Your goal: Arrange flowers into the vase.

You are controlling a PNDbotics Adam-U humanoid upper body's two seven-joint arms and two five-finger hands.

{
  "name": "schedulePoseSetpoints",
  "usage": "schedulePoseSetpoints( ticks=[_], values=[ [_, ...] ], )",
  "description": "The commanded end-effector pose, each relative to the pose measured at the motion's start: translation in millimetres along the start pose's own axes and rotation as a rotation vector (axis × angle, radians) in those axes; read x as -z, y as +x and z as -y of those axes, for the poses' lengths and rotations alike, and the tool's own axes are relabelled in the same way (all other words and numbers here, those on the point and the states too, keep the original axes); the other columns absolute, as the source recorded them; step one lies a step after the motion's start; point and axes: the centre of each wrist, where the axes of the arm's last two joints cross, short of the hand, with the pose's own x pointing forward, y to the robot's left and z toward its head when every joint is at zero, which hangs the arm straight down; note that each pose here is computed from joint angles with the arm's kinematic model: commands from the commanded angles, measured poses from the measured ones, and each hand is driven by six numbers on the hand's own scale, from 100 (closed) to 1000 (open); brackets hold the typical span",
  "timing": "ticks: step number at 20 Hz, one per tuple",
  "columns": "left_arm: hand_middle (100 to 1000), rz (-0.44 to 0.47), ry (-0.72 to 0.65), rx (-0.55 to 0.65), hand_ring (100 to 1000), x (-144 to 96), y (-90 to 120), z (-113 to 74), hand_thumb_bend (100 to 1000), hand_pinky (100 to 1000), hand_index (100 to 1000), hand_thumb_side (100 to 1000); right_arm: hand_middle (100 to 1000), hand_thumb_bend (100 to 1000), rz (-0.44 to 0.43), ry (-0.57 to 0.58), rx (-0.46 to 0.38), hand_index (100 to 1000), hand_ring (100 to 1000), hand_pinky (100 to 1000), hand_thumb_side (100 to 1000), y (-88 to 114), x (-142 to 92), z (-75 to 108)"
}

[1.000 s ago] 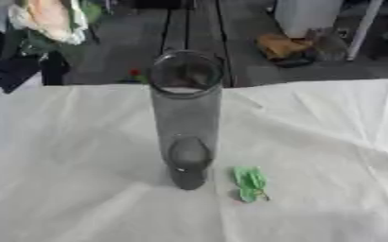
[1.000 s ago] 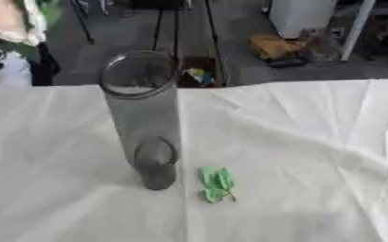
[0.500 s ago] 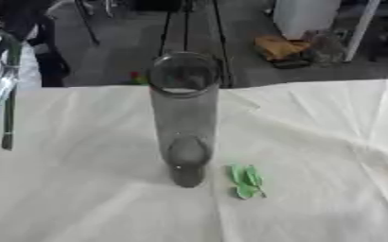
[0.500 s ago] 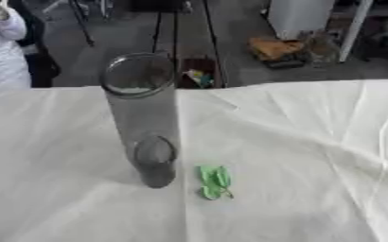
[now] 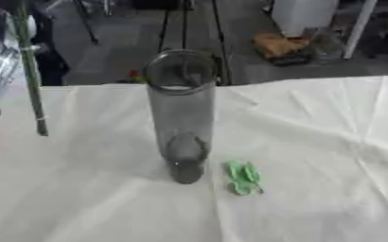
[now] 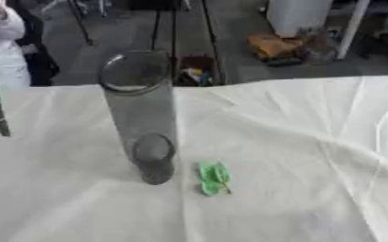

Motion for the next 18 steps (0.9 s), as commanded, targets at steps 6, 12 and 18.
schedulePoseSetpoints(
  ticks=[6, 12, 18],
  values=[
    [100, 0.027, 0.072, -0.128, 100, 12.5, 19.4, -10.0, 100, 100, 100, 889, 252, 100, 0.014, 0.032, -0.009, 535, 340, 219, 924, 5.6, 5.6, 2.5],
    [100, 0.024, 0.057, -0.224, 100, 20.8, 28.6, -8.9, 100, 100, 100, 875, 252, 100, 0.009, 0.038, -0.013, 535, 339, 218, 923, 5.8, 4.8, 3.9],
    [100, 0.011, 0.053, -0.316, 100, 31.3, 40.2, -6.9, 100, 100, 100, 877, 253, 100, 0.003, 0.048, -0.024, 535, 339, 218, 920, 6.2, 3.4, 7.2]
  ],
)
